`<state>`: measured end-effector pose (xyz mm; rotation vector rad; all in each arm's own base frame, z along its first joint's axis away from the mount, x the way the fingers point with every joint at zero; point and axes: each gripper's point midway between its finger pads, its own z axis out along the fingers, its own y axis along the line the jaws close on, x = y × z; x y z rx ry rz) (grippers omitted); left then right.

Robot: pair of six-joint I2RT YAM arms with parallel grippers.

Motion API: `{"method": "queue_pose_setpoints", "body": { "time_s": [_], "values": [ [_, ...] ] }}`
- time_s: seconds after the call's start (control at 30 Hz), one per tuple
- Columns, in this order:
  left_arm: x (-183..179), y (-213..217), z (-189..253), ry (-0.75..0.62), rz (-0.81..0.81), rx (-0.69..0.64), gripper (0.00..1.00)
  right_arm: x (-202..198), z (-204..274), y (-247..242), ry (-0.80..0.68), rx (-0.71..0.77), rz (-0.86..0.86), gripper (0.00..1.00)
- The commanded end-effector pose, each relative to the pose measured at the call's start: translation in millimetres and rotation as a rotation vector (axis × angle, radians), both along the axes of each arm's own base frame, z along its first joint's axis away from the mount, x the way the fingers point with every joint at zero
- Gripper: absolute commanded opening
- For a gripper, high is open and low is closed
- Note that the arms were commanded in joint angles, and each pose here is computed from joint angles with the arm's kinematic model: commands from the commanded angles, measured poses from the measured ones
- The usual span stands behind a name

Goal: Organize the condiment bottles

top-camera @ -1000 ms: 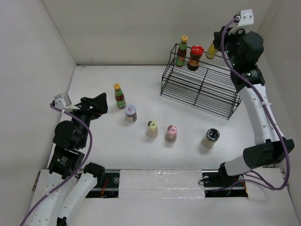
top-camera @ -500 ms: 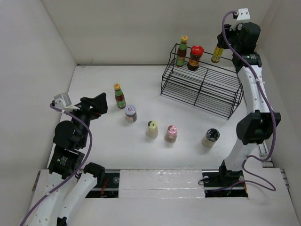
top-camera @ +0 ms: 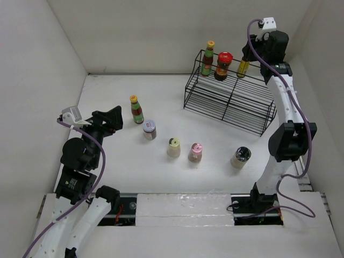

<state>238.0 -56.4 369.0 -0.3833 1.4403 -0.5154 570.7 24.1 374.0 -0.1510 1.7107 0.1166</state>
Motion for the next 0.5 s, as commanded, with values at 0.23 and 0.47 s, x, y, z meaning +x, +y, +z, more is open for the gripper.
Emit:
{"method": "queue_pose_setpoints", "body": {
  "time_s": [0.23,0.47],
  "values": [
    [2.1,-1.0,8.4,-0.035,-0.002,-0.016,0.8,20.2,-11.8,8.6,-0.043,-0.006,0.034,0.17],
    [2.1,-1.0,8.4,-0.035,-0.002,-0.016,0.8,25.5,-25.6,9.0,-0.022,0.004,0.033,0.19]
  ]
}}
